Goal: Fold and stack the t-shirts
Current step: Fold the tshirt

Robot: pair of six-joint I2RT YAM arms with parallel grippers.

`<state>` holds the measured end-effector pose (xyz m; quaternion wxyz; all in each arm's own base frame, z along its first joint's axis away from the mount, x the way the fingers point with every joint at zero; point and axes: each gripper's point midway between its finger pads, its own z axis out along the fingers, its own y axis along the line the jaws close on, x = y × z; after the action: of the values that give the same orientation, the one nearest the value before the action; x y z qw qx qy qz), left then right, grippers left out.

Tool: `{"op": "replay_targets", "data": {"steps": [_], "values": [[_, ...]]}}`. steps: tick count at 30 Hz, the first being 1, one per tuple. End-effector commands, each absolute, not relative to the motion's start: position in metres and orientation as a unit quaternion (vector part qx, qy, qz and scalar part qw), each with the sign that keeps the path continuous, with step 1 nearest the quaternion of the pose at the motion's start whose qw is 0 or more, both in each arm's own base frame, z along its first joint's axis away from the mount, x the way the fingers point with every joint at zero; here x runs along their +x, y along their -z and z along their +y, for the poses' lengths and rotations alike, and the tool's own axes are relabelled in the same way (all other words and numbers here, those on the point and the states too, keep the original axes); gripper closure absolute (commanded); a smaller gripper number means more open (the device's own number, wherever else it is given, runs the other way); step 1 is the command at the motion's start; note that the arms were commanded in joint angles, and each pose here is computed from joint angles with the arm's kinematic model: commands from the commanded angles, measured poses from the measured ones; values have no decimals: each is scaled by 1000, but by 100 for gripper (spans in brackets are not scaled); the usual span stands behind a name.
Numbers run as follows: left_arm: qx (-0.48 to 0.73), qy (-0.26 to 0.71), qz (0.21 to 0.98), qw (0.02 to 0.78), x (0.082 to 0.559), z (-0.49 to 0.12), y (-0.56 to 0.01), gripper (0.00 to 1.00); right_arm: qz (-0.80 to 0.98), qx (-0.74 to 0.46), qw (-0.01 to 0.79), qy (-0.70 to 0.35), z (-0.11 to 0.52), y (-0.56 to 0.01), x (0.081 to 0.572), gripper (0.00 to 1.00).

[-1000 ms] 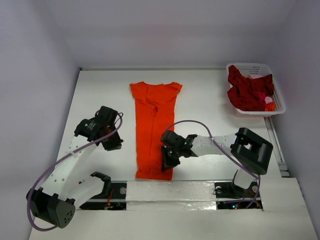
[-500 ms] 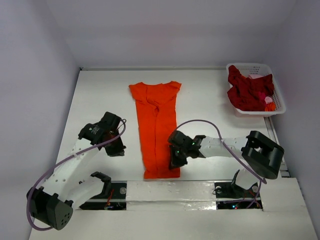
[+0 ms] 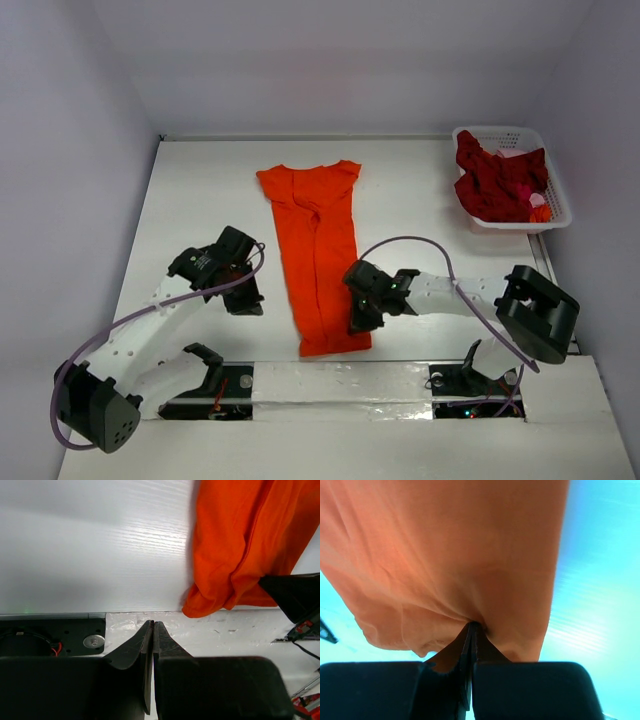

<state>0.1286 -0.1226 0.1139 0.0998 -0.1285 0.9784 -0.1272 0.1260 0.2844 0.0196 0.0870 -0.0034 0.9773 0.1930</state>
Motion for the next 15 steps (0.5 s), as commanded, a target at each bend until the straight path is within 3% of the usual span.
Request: {"op": "replay_targets", "data": {"steps": [1, 5, 8, 9, 13, 15], "values": [[-114, 152, 978, 89, 125, -137, -117, 99, 984, 18, 115, -139, 256, -17, 134, 100], [-105, 158, 978, 85, 121, -140, -113, 92, 976, 14, 141, -165, 263, -43, 141, 92], [-102, 163, 978, 86, 120, -142, -113, 85, 972, 9, 152, -176, 267, -58, 145, 78], [-105, 167, 976, 90, 123, -144, -115, 80, 970, 7, 159, -185, 269, -66, 146, 66], [-99, 208, 968, 99, 126, -157, -122, 65, 959, 0, 185, -215, 272, -99, 151, 38], [-96, 227, 965, 91, 123, -163, -114, 61, 955, -5, 186, -230, 273, -110, 148, 33]]}}
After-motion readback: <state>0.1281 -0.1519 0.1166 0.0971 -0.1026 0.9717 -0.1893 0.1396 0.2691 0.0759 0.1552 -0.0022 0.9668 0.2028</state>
